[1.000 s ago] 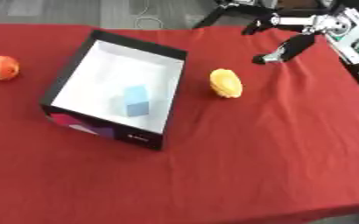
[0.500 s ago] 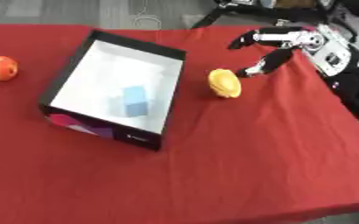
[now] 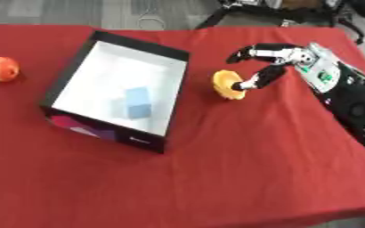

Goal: Pick up objects on the table and place them in the box.

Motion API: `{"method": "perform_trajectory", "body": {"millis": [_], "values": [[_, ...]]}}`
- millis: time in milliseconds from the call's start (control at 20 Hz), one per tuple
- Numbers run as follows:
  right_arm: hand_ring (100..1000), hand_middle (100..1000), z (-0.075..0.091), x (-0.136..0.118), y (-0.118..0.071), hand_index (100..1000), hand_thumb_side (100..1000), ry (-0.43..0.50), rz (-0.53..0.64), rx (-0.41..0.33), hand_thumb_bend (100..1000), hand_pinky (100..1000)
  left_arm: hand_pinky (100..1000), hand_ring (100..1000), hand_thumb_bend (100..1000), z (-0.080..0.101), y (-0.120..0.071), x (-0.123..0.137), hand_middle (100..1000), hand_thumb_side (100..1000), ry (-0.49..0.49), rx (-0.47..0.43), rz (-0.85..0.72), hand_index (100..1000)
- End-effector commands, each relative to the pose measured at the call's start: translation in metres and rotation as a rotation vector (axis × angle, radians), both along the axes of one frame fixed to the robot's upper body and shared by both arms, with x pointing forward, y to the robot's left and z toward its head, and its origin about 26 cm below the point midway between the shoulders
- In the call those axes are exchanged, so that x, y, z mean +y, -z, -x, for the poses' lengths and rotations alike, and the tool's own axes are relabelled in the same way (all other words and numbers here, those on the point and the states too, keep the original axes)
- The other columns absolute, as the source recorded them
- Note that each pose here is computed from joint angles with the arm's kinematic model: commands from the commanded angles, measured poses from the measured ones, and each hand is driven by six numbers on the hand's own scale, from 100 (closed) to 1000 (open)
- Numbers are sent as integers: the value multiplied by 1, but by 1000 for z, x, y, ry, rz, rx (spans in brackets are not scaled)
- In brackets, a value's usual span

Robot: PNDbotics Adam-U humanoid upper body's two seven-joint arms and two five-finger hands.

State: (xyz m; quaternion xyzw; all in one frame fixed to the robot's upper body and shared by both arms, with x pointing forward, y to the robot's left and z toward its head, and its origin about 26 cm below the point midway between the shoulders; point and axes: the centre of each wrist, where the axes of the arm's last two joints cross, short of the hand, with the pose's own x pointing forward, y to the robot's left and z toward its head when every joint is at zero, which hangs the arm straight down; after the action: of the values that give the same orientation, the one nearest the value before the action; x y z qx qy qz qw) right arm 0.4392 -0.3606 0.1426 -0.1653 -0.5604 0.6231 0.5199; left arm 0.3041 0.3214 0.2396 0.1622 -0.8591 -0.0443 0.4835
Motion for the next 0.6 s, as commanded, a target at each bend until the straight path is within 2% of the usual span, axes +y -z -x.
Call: {"method": "perform_trajectory", "body": {"millis": [50,350,600], "values": [[942,882,1,0,-14,916,510,7,-10,-48,413,979,844,737,230,1,-6,2,748,710,-3,-15,-21,868],[943,882,5,6,-9,921,566,14,-22,-54,421,979,844,737,231,1,-5,2,747,711,-2,-10,-21,866],[945,885,6,8,-8,924,547,14,-26,-71,425,979,844,738,230,0,-4,3,747,713,-4,-5,-20,866]]}}
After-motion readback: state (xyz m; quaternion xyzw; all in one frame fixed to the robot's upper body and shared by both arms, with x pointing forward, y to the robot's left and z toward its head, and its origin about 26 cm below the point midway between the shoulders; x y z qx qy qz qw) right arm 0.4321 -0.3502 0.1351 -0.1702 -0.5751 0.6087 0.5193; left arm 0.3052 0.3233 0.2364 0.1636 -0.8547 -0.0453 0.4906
